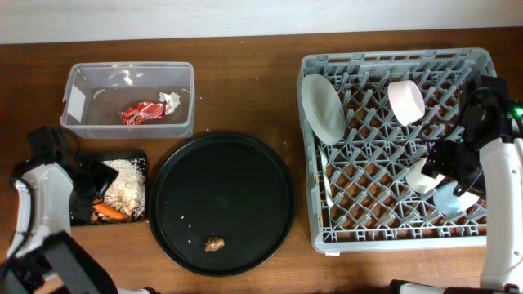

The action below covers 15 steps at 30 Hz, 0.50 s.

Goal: Sort waste into correct bins and load items into the dishwasher rack

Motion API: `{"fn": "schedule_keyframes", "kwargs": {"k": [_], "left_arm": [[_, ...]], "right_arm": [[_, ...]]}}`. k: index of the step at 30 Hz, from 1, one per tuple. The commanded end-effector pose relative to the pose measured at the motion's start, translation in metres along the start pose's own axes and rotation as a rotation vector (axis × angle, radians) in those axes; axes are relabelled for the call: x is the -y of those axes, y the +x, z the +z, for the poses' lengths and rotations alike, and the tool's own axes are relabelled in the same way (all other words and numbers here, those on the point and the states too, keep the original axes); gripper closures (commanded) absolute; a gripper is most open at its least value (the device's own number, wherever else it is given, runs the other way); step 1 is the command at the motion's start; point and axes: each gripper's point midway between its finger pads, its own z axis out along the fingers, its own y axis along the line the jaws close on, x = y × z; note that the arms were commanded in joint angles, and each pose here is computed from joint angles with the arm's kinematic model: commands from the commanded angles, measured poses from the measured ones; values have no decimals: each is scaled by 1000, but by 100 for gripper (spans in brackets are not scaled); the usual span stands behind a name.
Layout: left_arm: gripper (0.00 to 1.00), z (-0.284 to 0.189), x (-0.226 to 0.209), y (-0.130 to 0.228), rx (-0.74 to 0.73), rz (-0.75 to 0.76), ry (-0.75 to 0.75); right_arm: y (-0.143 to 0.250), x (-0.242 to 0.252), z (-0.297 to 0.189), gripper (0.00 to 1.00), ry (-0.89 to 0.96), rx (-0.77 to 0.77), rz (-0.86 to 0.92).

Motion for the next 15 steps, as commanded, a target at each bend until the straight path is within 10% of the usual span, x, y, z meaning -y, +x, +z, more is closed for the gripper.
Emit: {"fn": "schedule_keyframes", "kwargs": {"k": [1,9,15], "left_arm": [[21,-38,61,44,-52,247,203],[7,-11,62,242,-370,805,34],[8,15,18,289,-442,902,-75]], "right_arm": [[-1,2,0,10,5,2,10],[-1,2,0,9,5,3,11],[-1,2,0,9,5,2,10]]}}
